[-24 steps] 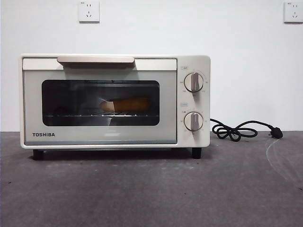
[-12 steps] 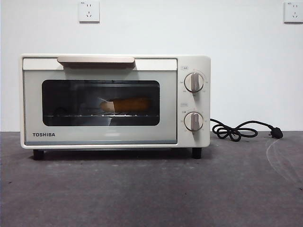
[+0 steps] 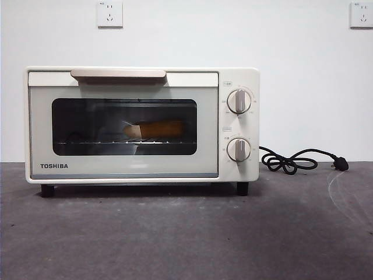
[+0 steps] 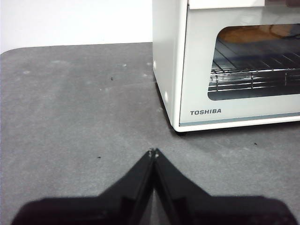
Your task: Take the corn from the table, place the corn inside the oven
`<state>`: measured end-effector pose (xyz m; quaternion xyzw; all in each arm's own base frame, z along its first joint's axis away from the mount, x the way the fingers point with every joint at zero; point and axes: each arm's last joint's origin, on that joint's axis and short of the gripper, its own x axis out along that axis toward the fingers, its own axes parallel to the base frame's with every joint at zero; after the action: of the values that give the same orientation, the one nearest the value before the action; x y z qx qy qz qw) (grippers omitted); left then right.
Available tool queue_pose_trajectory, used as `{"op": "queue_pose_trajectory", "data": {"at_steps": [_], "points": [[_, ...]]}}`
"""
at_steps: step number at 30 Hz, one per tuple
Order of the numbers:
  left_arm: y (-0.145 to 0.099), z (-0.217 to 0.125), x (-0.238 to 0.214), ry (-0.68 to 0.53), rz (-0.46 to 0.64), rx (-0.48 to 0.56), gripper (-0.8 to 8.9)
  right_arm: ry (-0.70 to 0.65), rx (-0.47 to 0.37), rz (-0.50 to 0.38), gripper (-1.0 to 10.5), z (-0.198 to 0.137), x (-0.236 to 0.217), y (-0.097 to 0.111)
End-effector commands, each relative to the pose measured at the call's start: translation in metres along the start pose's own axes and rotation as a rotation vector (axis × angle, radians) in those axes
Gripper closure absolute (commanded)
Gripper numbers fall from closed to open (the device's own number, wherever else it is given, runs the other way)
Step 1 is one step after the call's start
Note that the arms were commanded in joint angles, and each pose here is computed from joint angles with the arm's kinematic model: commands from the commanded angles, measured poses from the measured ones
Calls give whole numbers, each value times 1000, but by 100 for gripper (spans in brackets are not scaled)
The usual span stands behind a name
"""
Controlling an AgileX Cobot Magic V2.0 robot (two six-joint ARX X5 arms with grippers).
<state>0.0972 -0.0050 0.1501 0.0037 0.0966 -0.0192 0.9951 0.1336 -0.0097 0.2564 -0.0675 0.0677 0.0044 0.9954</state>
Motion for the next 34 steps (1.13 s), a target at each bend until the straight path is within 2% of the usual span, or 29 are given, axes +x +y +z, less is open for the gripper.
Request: {"op": "queue_pose_trajectory", "data": {"at_steps": [1, 8, 18, 24, 27, 34], "points": [[0, -2, 1, 1, 4, 9, 817, -37, 22, -5, 947, -18, -3, 3], [0, -2, 1, 1, 4, 9, 817, -52, 74, -55, 947, -55, -13, 3], [0, -2, 1, 1, 4, 9, 817, -115, 69, -96, 947, -93, -22, 7], [0, -2, 1, 2, 4, 9, 817, -61, 79, -80, 947, -100, -24, 9], [0, -2, 1, 3, 4, 9, 817, 49, 96, -60, 947, -110, -24, 11], [0, -3, 1, 10, 4, 9, 817, 45, 87, -64, 946, -110, -24, 10]]}}
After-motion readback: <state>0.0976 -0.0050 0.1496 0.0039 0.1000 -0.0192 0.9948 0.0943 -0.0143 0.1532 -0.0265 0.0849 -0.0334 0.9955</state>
